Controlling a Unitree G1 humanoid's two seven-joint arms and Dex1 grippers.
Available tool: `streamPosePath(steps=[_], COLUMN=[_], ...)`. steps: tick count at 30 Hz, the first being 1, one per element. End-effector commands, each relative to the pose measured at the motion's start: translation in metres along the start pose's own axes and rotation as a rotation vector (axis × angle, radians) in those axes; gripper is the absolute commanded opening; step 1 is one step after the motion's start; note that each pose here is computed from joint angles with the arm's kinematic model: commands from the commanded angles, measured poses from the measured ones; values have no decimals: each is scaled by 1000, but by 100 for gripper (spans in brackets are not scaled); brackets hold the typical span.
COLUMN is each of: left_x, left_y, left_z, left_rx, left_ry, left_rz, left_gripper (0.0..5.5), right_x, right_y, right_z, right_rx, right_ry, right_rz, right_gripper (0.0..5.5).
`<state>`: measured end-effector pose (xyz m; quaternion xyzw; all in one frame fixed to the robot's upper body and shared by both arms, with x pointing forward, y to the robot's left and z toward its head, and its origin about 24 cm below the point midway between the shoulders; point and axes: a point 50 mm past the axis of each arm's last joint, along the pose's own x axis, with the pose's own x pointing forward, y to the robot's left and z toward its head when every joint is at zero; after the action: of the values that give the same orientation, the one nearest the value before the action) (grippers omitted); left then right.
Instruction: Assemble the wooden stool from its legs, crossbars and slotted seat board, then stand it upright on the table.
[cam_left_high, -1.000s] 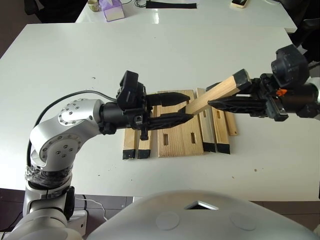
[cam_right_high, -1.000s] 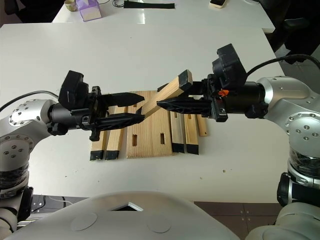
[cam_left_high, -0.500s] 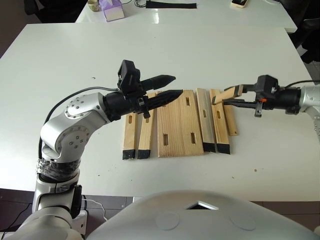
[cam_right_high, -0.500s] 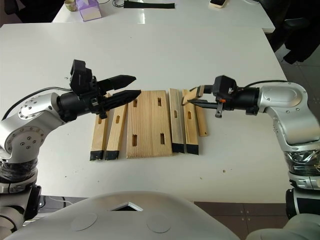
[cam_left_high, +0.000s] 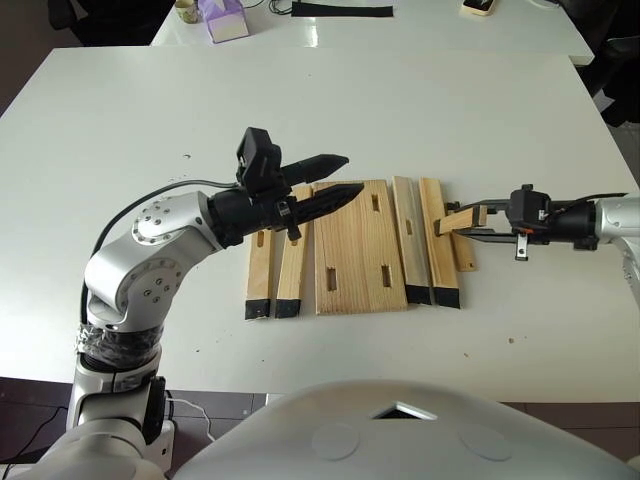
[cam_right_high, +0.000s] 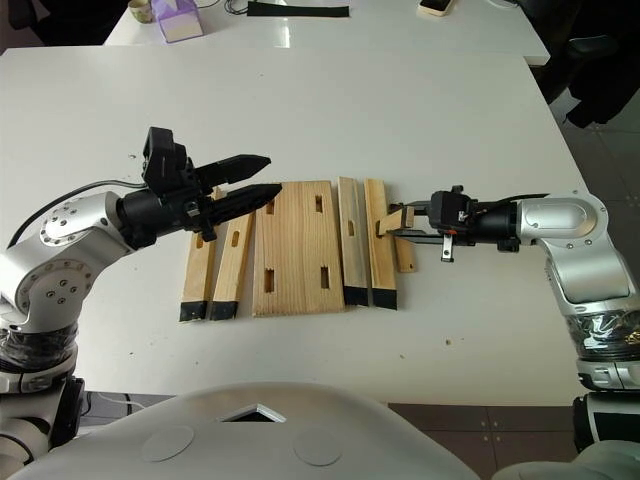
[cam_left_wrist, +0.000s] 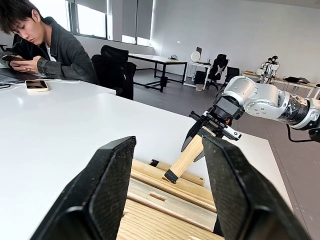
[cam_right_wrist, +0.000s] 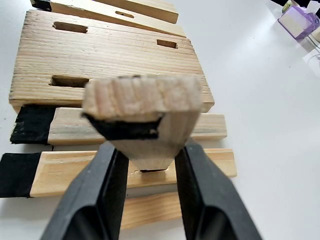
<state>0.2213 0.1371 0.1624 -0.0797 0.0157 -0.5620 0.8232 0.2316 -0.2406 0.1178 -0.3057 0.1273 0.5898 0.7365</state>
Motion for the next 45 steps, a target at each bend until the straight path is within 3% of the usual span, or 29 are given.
streamPosePath(steps=[1, 8, 17, 26, 30, 38, 45], left_x=[1, 3, 12, 12, 13, 12, 9], left_y=[-2, -1, -1, -3, -3, -2, -3], left_z=[-1, -1, 1, -1, -1, -1, -2], left_rx=[6, 1, -19, -39, -38, -31, -26], left_ry=[11, 10, 34, 58, 60, 62, 47], left_rz=[3, -2, -75, -89, -89, -73, -36], left_gripper=[245, 245, 245, 245, 245, 245, 245], right_x=[-3, 1, 29, 39, 40, 46, 12], right_y=[6, 5, -5, 31, 34, 23, -2], right_z=[-8, -22, -50, -77, -76, -72, -26], right_rx=[20, 144, 401, 508, 499, 429, 349], right_ry=[54, 82, 125, 163, 147, 76, -89], right_rz=[50, 121, 266, 344, 268, 79, -83], right_gripper=[129, 129, 129, 129, 129, 258, 262])
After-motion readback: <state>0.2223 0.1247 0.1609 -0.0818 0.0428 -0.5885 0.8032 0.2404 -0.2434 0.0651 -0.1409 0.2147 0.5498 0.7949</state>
